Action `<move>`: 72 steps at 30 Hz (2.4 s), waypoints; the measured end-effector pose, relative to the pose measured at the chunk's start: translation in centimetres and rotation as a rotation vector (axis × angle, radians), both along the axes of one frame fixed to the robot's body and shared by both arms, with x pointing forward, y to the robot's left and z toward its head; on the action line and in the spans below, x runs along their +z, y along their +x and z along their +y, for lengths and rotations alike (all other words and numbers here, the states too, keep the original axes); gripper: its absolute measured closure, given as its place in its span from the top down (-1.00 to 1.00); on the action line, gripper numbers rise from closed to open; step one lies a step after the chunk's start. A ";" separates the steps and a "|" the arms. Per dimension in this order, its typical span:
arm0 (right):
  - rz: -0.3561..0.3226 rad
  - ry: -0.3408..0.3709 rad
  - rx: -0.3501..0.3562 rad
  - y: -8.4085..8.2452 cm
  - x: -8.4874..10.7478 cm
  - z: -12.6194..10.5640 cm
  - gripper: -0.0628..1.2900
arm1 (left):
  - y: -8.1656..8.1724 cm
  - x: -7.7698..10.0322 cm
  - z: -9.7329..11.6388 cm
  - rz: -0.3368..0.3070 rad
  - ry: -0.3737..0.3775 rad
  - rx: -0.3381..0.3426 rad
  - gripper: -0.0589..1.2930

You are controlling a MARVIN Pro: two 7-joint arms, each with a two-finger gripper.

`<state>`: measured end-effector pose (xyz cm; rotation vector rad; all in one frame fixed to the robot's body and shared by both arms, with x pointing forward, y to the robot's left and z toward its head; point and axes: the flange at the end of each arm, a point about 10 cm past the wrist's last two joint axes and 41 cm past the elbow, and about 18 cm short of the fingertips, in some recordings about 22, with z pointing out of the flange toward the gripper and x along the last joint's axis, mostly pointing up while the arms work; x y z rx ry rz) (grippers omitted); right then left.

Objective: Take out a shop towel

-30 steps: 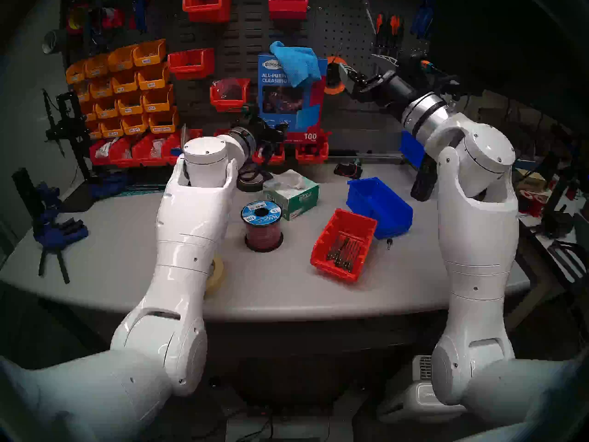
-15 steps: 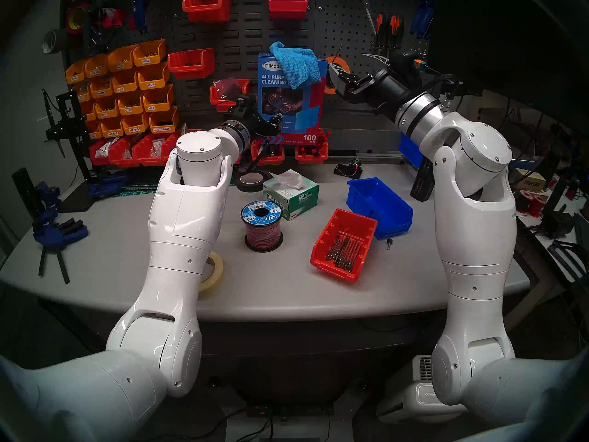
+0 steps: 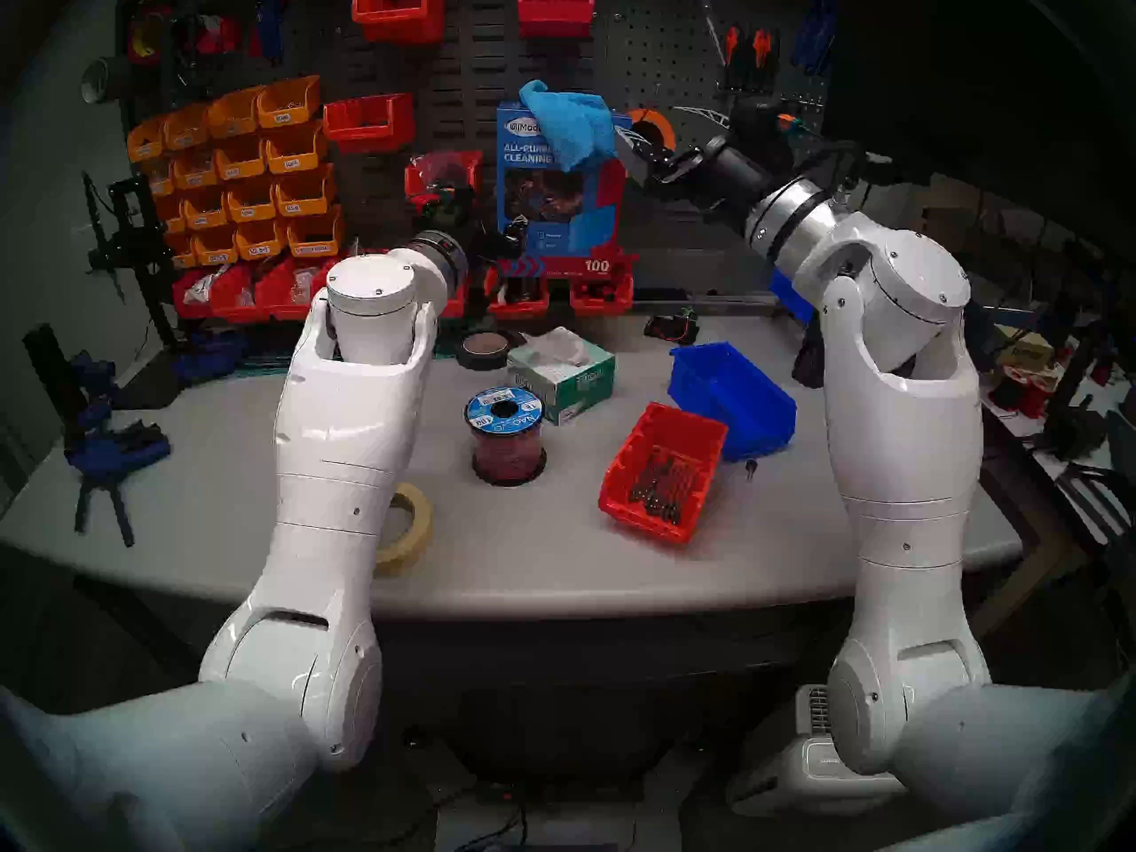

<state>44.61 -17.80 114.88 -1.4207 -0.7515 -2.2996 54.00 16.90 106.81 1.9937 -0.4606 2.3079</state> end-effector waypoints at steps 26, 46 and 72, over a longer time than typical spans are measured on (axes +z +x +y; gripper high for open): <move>-0.021 0.009 -0.041 -1.1 0.3 -2.1 0.94 | -0.2 -0.3 -3.1 0.019 -0.007 -0.049 0.95; 0.022 -0.052 0.042 0.8 0.8 0.2 0.94 | 0.1 -0.3 -3.1 0.022 -0.010 -0.042 0.95; 0.085 -0.148 0.130 3.2 3.8 1.9 0.94 | -0.2 -0.2 -3.3 0.024 -0.009 -0.037 0.95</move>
